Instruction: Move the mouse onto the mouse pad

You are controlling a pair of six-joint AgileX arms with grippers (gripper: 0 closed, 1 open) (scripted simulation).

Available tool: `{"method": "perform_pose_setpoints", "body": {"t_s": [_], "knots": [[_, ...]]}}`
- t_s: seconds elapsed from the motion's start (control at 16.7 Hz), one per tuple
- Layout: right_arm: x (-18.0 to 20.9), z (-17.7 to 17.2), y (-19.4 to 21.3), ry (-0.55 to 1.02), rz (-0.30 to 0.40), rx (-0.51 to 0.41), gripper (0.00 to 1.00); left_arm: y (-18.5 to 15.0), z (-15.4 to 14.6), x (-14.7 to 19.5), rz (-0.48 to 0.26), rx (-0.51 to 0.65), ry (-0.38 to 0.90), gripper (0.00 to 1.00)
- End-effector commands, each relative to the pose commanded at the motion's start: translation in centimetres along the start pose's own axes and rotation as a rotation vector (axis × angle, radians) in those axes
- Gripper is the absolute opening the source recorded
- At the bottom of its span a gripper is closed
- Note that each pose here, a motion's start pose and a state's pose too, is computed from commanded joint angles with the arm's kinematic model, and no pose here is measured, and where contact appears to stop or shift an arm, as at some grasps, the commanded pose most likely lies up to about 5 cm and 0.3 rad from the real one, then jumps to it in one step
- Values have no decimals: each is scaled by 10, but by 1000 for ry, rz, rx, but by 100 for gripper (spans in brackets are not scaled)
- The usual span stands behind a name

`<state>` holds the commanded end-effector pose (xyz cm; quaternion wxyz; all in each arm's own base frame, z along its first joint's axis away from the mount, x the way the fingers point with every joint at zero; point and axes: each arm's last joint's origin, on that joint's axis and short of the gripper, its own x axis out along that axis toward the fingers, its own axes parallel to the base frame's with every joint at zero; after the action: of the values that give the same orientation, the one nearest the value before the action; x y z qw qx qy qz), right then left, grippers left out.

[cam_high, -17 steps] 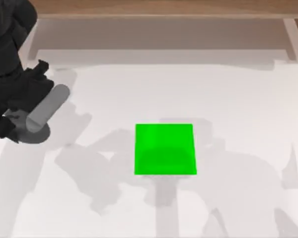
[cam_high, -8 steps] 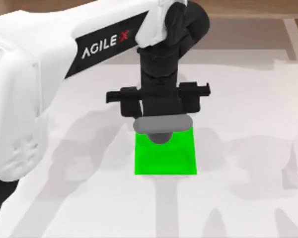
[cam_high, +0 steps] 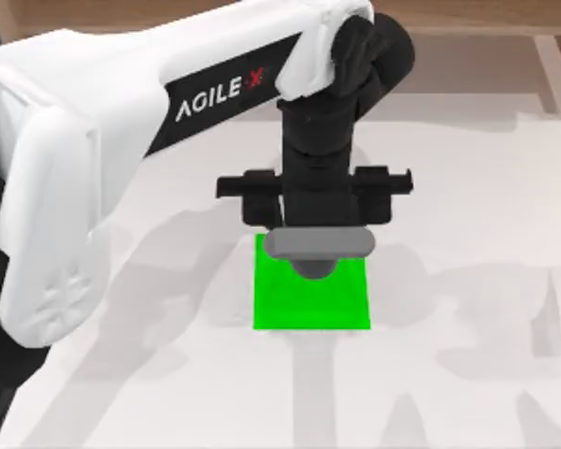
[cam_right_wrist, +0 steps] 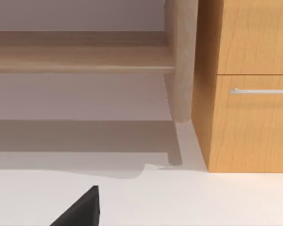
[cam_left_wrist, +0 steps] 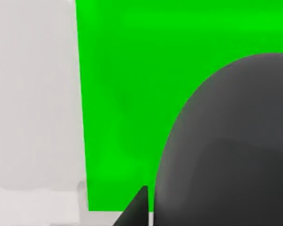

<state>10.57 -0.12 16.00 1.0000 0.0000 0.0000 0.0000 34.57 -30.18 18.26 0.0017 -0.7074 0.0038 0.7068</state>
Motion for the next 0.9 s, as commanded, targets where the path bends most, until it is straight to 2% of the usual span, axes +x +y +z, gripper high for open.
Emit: {"method": "perform_pose_setpoints", "body": {"t_s": [0.9], "knots": [[0,0,0,0,0,0,100,2,0,39,7,3,9,0]]}}
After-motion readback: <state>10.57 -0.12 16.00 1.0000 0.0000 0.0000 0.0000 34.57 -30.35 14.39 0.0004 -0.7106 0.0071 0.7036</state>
